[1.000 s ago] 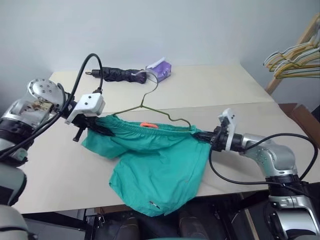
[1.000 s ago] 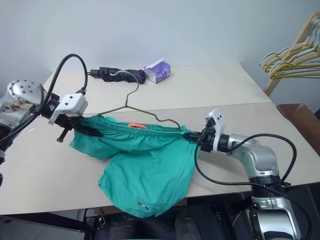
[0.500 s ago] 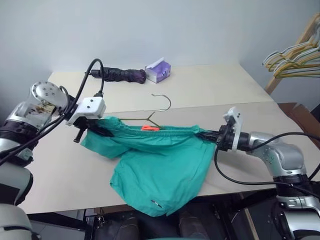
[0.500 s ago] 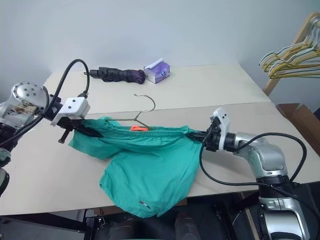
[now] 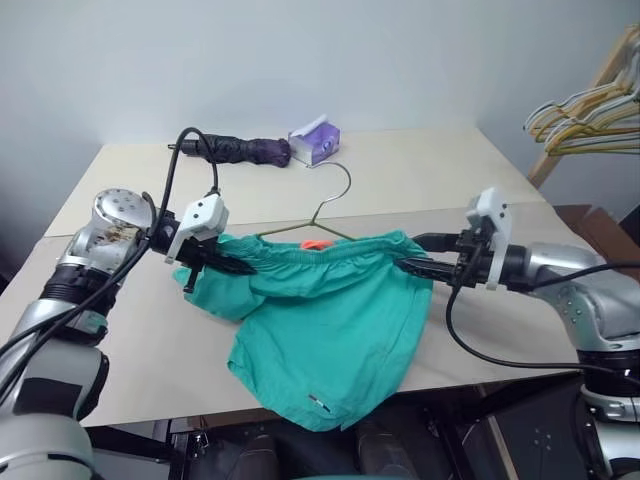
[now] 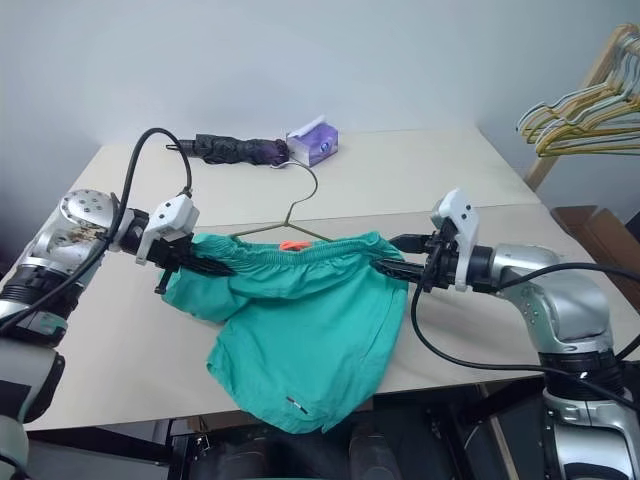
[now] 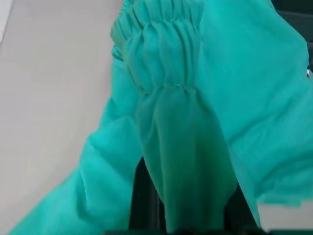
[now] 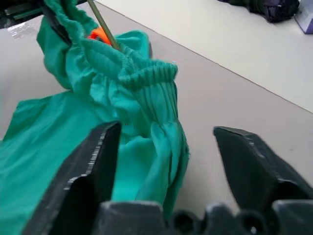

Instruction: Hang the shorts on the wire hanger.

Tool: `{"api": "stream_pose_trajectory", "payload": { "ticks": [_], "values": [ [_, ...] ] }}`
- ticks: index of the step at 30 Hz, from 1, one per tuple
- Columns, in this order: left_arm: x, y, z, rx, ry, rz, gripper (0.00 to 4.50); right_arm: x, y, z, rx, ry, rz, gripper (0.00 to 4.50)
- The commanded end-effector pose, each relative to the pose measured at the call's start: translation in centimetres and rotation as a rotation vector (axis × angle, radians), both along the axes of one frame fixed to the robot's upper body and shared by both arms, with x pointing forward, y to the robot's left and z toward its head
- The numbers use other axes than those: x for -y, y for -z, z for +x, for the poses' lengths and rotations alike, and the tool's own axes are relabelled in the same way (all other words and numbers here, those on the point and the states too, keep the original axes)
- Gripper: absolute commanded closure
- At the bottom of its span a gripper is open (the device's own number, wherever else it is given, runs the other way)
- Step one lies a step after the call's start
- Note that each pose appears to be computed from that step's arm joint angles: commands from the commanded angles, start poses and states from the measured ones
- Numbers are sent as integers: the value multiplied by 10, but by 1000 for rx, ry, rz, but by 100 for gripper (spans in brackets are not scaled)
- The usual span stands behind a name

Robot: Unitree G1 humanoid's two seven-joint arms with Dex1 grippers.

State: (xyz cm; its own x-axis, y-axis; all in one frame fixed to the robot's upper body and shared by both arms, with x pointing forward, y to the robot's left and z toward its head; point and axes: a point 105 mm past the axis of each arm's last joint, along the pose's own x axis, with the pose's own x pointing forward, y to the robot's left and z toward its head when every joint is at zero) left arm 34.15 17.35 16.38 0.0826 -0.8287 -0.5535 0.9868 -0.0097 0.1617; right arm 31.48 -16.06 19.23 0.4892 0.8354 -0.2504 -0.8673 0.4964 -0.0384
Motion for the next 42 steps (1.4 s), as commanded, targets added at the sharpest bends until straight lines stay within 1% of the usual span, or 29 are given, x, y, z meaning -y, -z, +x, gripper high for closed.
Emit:
{"api": "stream_pose_trajectory", "payload": {
  "ticks": [1, 5, 8, 11, 14, 18, 21, 27, 29, 30, 31, 32, 33, 41, 42],
  "values": [
    [6, -19, 5, 78, 0, -45, 445, 2, -49, 5, 169, -18, -50, 2],
    [11, -23, 6, 93, 21, -54, 445, 2, -56, 12, 154, -53, -138, 2],
    [14, -25, 9, 107, 24, -59, 445, 4, -48, 15, 103, -98, -214, 2],
    [15, -26, 10, 114, 27, -62, 445, 3, -43, 17, 61, -130, -236, 2],
    [15, -25, 10, 116, 29, -64, 445, -2, -38, 18, 54, -163, -269, 2],
    [18, -25, 10, 122, 40, -72, 445, -12, -28, 27, 25, -171, -302, 2],
    [20, -27, 11, 126, 48, -80, 445, -22, -21, 33, 6, -183, -314, 56],
    [26, -27, 13, 136, 63, -90, 445, -33, -12, 40, -22, -206, -334, 266],
    [28, -27, 12, 139, 70, -92, 445, -34, -12, 40, -25, -210, -333, 340],
    [28, -27, 12, 139, 71, -93, 445, -34, -12, 40, -25, -212, -328, 365],
    [28, -27, 12, 139, 72, -93, 445, -34, -14, 40, -26, -213, -323, 406],
    [29, -27, 13, 139, 72, -94, 445, -33, -14, 39, -27, -215, -320, 434],
    [29, -26, 13, 140, 73, -94, 445, -32, -15, 38, -27, -218, -317, 450],
    [34, -27, 16, 172, 97, -102, 445, -28, -22, 29, -15, -235, -292, 450],
    [34, -27, 17, 170, 93, -96, 419, -28, -23, 28, -5, -236, -288, 450]
  ]
}}
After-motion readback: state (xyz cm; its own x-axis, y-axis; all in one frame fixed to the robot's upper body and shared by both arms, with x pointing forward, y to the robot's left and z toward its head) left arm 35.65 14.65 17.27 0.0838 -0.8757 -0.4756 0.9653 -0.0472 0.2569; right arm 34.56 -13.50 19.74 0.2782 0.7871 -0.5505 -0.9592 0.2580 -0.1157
